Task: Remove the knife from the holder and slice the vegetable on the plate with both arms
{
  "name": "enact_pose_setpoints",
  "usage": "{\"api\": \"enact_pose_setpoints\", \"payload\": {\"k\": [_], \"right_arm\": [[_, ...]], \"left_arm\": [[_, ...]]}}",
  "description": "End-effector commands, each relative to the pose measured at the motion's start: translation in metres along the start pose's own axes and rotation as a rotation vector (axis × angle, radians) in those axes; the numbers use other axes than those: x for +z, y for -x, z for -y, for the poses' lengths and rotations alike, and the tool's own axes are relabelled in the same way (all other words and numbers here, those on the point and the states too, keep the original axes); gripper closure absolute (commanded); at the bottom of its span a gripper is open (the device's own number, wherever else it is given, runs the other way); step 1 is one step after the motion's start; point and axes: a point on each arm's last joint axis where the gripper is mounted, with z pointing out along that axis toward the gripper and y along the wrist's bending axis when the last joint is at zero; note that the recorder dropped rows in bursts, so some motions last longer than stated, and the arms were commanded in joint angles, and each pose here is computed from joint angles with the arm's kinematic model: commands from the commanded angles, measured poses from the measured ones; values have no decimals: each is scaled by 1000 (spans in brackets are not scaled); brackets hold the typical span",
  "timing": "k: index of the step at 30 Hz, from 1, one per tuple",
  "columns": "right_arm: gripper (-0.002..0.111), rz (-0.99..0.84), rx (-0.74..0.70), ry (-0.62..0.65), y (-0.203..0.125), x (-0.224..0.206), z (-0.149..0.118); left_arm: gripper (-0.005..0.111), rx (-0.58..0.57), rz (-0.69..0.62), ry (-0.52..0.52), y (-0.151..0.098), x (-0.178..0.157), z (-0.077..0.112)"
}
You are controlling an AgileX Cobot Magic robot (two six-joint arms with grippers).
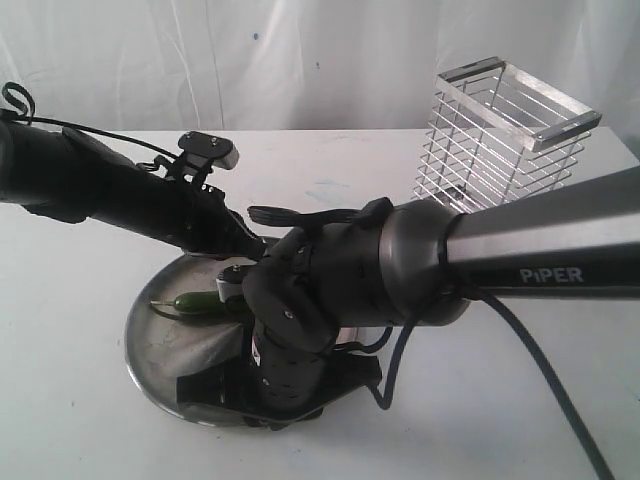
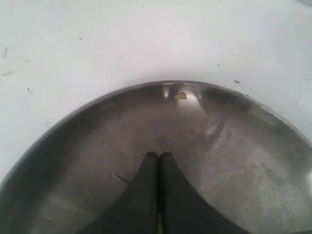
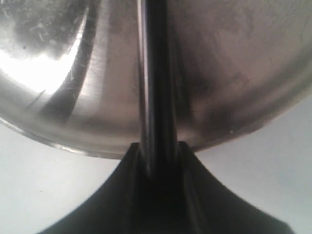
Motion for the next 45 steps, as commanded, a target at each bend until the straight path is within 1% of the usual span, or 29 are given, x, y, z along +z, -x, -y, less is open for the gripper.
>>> {"api": "enact_pose_setpoints", "payload": {"k": [1,4,8,15,22,27,29,33,45], "right_arm": [[108,-15,-1,-16,-1,3,2],[108,-15,-1,-16,-1,3,2],[108,-15,-1,-16,-1,3,2],[108,-15,-1,-16,-1,3,2],[108,-22,-2,-23,-2,3,3],[108,-37,7,-28,-4,3,3],[108,-41,7,-33,-4,3,3],[108,-81,36,-37,-8,2,4],[108,-248,85,-97,-26,-3,5]], "left_arm": [[107,-15,-27,-40,-6,-1,3],[107,-8,-33,-49,-7,-1,4],[107,-12,-37,-36,-9,2,2],[107,-48,-96,-42,-26,22,-5],[107,-49,-99,-4,-29,26,-10],[107,-54,-129,-19,-37,33,-11],[107,-62,-150,-40,-42,38,-11],[107,-77,-183,-64,-51,46,-12],[107,-79,-189,-80,-52,46,-10]]}}
